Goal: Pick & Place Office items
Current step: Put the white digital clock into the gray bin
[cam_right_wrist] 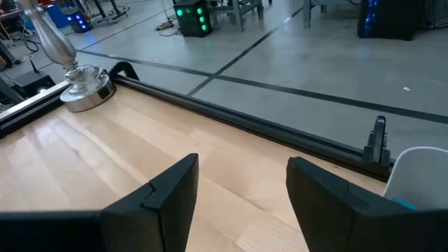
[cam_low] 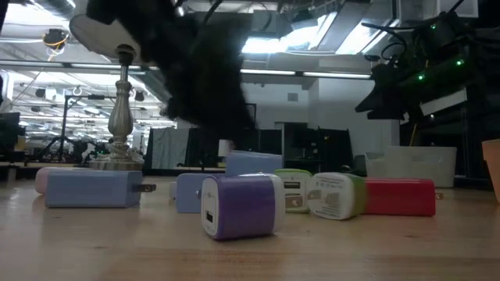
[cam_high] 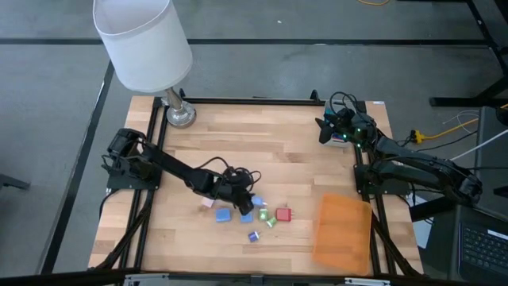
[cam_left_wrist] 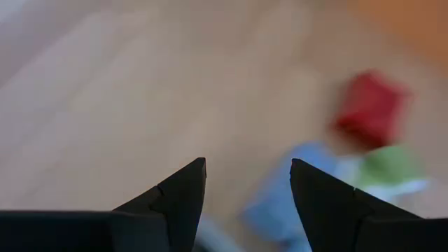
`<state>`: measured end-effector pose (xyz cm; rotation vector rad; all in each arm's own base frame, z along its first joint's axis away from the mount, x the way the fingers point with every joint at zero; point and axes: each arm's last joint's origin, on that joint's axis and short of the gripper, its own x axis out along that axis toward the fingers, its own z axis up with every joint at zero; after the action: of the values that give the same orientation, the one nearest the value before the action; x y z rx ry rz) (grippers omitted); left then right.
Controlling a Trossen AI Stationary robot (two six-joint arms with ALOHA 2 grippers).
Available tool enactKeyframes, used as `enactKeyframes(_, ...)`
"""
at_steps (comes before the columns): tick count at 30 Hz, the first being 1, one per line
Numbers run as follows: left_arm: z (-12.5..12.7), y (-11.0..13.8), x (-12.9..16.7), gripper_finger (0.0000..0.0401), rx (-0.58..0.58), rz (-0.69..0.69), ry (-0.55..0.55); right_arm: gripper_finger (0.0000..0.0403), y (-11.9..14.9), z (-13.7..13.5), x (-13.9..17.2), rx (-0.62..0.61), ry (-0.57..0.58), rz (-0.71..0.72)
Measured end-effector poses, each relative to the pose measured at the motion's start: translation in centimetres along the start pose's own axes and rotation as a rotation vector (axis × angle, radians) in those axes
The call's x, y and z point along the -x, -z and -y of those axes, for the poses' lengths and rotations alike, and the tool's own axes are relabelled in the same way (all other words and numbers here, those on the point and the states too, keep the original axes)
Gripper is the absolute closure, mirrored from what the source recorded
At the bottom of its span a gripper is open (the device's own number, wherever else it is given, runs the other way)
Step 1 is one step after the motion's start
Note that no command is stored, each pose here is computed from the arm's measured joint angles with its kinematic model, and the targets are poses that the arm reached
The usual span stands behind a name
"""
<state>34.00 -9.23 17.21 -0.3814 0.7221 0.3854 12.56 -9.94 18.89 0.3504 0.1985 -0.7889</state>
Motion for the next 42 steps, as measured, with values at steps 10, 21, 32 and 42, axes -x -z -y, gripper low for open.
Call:
enactKeyframes(10,-1.0,-0.3,0.8,0.0198,0.075,0.059,-0.161,0.0190,0.0,0.0,0.0,0.001,-0.015,-0.006)
enactKeyframes(21,-1.4,2.2,-0.1,0.0156,0.343,-0.161,-0.253,0.0190,0.0,-0.1,0.0,0.002,-0.023,-0.008)
enactKeyframes(32,0.4,1.3,-1.6,0.0111,0.482,-0.202,-0.320,0.0190,-0.9,-0.6,0.1,0.052,-0.134,-0.002)
enactKeyframes(42,2.1,1.6,-4.5,0.0112,0.535,-0.282,-0.438,0.0190,-0.3,-0.8,0.2,0.065,-0.226,-0.082)
